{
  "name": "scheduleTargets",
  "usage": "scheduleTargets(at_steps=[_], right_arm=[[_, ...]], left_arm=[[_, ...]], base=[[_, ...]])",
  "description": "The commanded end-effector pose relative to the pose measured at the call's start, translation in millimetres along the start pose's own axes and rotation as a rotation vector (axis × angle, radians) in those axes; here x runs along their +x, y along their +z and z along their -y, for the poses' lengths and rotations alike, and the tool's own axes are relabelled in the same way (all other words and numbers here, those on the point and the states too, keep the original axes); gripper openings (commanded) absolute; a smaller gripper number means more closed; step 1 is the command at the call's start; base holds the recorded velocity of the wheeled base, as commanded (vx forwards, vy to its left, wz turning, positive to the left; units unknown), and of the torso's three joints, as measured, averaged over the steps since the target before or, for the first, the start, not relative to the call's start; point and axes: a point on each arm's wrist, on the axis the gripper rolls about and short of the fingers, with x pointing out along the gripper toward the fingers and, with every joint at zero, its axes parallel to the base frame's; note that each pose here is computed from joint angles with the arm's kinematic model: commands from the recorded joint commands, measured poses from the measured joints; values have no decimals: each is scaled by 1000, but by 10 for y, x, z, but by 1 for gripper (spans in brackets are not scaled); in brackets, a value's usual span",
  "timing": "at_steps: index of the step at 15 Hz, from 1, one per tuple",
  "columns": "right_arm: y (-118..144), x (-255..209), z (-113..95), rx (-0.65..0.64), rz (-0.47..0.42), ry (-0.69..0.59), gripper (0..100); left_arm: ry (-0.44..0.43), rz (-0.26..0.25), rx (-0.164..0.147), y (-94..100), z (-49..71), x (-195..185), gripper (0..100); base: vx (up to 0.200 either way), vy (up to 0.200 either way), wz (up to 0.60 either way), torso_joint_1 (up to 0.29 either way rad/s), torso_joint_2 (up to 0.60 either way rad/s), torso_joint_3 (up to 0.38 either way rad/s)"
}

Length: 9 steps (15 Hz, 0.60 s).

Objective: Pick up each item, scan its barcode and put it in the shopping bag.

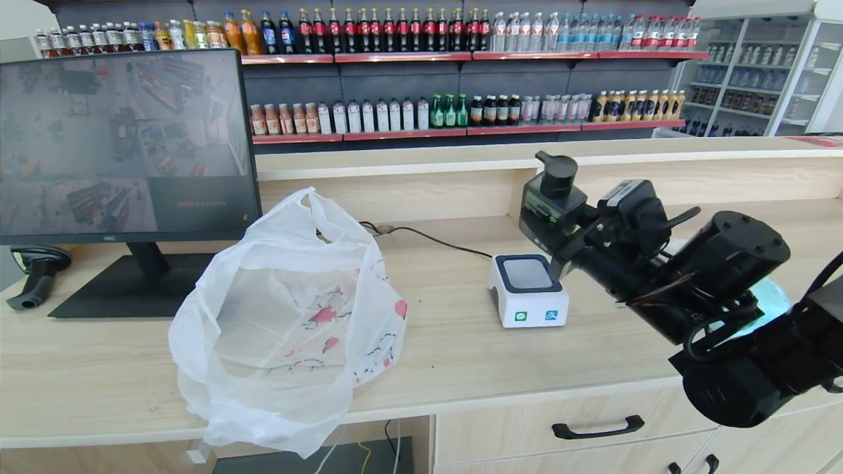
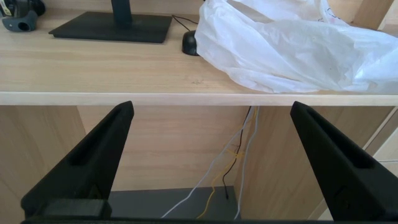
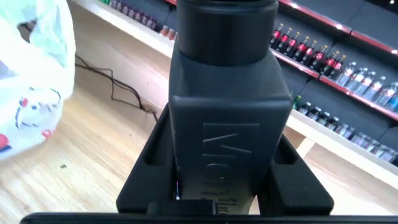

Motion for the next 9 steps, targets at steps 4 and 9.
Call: scheduleTargets(at_steps=[4, 9], right_arm=[[397, -367, -82, 282, -18, -144, 0], [313, -700, -111, 429, -129, -254, 0]], left_arm=[[0, 1, 0, 0, 0, 0, 100], [0, 1, -1, 0, 0, 0, 100]], base=[[0, 0, 0, 0, 0, 0], [0, 0, 0, 0, 0, 0]])
